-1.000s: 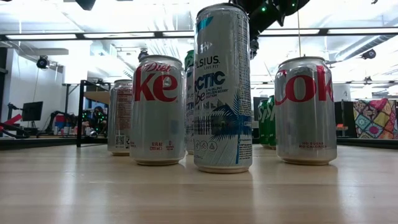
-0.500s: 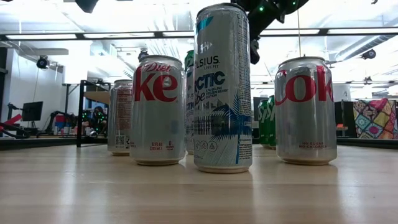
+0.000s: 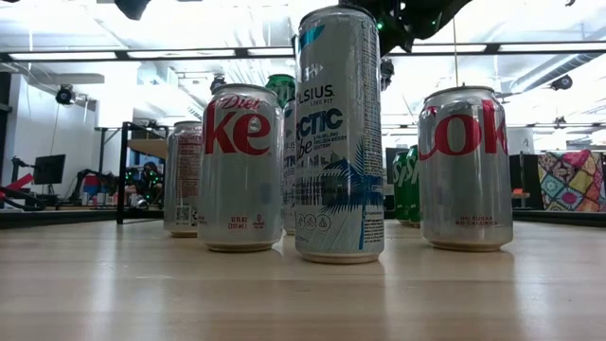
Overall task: Place canned beverage on shelf
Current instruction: Put the bottom green soda can on the shelf
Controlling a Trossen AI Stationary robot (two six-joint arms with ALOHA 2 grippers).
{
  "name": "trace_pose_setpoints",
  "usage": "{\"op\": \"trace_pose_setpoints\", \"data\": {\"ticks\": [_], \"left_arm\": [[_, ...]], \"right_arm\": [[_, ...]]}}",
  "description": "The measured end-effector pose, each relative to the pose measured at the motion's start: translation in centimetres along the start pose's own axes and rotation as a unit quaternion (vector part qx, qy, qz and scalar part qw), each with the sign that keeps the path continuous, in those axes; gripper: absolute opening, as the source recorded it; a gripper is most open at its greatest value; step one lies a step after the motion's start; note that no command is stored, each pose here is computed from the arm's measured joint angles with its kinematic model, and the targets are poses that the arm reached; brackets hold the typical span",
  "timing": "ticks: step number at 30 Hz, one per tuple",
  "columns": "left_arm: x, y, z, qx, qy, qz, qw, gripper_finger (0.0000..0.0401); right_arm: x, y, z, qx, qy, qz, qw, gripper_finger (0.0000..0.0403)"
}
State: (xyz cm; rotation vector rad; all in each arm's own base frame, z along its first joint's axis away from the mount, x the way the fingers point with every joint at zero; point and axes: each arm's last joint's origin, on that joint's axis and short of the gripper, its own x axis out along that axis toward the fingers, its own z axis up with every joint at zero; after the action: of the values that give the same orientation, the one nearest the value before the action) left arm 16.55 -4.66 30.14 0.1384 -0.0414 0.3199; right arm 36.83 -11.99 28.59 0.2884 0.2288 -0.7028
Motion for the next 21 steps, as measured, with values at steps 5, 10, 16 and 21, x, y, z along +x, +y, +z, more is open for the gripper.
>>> {"op": "trace_pose_setpoints", "data": {"ticks": [5, 10, 16, 21], "left_arm": [[0.0, 0.0, 0.0, 0.000, 0.000, 0.000, 1.000, 0.0000], [0.1, -0.1, -0.1, -0.003, 0.003, -0.001, 1.000, 0.0000], [0.4, -0.4, -0.4, 0.000, 0.010, -0.001, 1.000, 0.0000], [0.6, -0.6, -0.6, 0.008, 0.014, -0.002, 1.000, 0.0000]], "right_arm": [[-0.3, 0.1, 0.6, -0.008, -0.008, 0.002, 1.000, 0.0009], [-1.2, 0.1, 0.9, -0.023, 0.021, -0.003, 1.000, 0.0009], [-2.3, 0.2, 0.9, -0.075, 0.103, 0.012, 0.992, 0.0009], [-1.9, 0.7, 0.9, -0.105, 0.120, 0.064, 0.985, 0.0009]]}}
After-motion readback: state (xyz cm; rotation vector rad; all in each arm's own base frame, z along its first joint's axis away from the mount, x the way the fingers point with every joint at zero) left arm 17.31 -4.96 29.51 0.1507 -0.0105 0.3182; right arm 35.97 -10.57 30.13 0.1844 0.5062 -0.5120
